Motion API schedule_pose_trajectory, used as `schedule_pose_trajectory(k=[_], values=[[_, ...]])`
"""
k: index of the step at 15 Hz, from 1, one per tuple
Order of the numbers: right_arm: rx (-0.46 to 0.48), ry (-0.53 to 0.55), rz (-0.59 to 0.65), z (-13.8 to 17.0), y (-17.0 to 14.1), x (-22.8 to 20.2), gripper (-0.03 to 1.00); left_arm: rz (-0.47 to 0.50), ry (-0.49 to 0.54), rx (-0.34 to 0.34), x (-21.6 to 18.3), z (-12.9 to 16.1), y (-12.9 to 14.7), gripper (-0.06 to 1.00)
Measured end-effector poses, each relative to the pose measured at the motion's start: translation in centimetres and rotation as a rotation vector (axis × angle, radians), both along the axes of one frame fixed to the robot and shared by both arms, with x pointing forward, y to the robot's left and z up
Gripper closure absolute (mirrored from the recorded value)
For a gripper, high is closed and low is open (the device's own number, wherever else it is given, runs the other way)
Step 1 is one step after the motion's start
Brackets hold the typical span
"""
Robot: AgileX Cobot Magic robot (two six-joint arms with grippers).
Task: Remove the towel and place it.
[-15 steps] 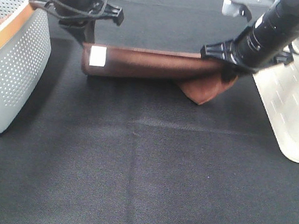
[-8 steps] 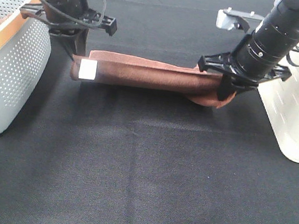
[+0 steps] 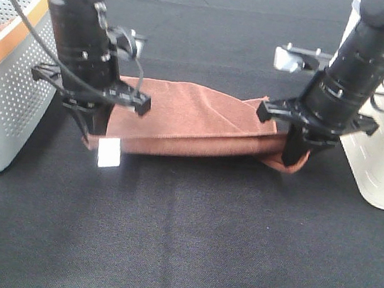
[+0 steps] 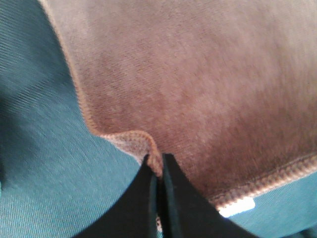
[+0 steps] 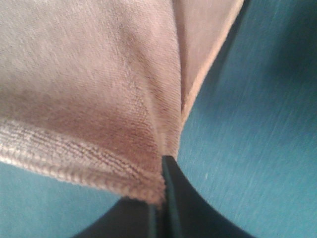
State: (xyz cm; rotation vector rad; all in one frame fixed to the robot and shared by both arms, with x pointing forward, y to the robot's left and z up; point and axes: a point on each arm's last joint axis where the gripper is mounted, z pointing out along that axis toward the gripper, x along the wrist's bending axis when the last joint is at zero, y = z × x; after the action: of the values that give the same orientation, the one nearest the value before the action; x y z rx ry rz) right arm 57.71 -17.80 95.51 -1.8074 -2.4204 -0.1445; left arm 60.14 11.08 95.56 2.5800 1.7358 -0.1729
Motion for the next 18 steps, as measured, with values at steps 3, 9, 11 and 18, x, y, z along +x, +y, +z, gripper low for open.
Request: schedule_pose_trajectory(k=[3, 9, 11, 18], values=[[-0.009, 0.048, 0.002, -1.1, -0.2, -0.7, 0.97, -0.015, 0.018, 0.017, -0.6, -0.6, -0.2, 0.94], [-0.022, 0.085, 0.002, -1.2, -0.5, -1.0, 0.37, -0.018, 0.035, 0.02, -0.8, -0.8, -0.1, 0.54], [-0.026, 0.101, 0.004, -1.2, -0.6, -1.2, 0.33, -0.014, 0.044, 0.001, -0.9, -0.8, -0.3, 0.36], [-0.017, 0.101, 0.019, 2.6, -1.1, -2.7, 0.31, -0.041, 0.048, -0.038, -0.9, -0.4, -0.6, 0.26]])
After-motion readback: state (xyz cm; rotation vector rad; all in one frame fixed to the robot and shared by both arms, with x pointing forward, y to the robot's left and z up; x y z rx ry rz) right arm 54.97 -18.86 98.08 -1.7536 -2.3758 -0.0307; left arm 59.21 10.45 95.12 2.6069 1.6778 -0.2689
